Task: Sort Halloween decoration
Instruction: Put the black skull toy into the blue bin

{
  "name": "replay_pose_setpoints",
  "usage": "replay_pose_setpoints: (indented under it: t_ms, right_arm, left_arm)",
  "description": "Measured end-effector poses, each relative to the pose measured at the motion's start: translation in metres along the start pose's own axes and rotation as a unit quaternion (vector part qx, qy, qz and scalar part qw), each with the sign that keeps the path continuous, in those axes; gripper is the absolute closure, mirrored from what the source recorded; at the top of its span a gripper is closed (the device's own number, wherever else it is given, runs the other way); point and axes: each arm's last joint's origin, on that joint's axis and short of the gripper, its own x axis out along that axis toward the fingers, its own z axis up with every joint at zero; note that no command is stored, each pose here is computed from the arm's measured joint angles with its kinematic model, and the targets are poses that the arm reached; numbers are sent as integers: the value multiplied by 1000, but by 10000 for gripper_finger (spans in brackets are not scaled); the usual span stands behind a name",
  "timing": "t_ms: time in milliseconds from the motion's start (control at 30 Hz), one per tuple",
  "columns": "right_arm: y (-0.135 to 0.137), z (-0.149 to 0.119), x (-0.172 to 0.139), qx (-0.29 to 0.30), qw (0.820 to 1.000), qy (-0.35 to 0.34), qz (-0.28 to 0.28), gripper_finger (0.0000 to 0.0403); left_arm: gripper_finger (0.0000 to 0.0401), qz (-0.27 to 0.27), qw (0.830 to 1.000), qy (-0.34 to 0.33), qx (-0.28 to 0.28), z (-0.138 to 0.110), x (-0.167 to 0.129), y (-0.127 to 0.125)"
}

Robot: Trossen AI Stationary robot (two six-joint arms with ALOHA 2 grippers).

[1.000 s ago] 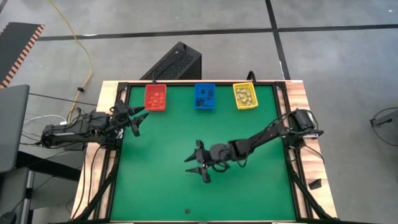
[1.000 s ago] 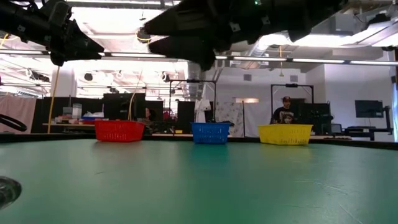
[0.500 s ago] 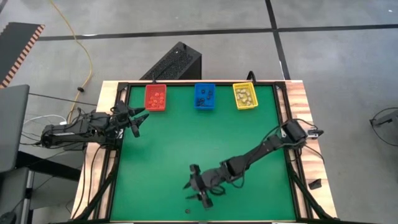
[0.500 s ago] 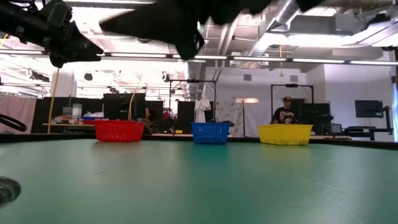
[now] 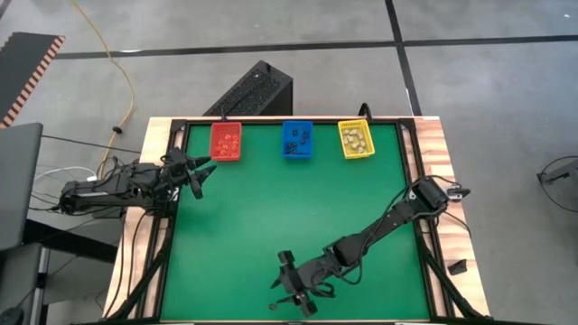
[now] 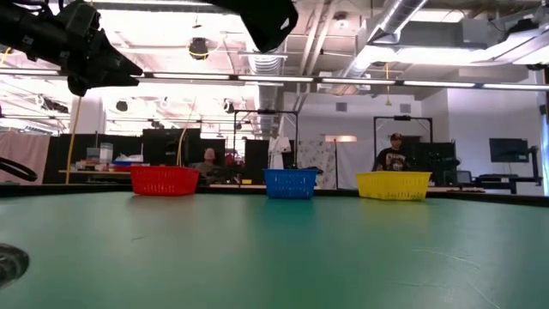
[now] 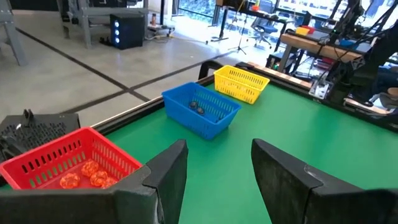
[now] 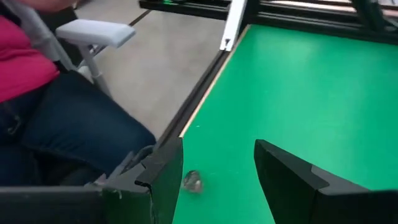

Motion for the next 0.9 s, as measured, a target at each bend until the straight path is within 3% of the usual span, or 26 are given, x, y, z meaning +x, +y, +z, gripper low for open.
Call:
replay_pose_setpoints:
  t_ms: [200,600,900]
  right_arm:
    - [-5,1,0,-27,999,-3,-20,175]
    - [-11,4,1,-20,999,-19,-40,175]
    - [-11,-23,45,-22,999,6,-35,175]
  left_arm:
    - [232,1,1000,2,-2,0,0,0]
    - [232,1,1000,2,14,0,0,0]
    - [232,10,1000,-11,9,2,0,0]
